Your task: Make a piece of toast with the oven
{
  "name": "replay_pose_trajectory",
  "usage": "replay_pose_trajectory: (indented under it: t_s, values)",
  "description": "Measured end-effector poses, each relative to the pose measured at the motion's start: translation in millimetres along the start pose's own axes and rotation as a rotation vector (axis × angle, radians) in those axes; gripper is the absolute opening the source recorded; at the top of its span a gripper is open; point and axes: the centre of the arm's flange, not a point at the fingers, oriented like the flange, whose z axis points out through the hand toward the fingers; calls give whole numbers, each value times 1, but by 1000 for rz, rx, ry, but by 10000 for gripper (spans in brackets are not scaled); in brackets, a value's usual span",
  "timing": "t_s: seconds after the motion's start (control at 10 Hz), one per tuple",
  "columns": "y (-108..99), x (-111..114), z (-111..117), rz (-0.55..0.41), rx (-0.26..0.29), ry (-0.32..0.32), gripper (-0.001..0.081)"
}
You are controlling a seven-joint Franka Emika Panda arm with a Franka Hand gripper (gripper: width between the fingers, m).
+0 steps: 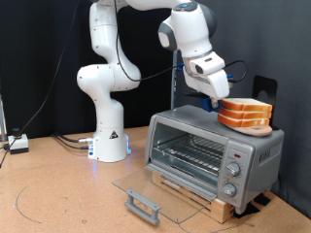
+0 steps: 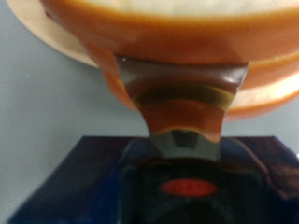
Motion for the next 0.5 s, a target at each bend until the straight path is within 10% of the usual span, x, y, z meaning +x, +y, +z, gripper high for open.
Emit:
replay_pose_trajectory:
  t_s: [0.5]
  values:
    - [15, -10, -16, 2, 35, 129, 396]
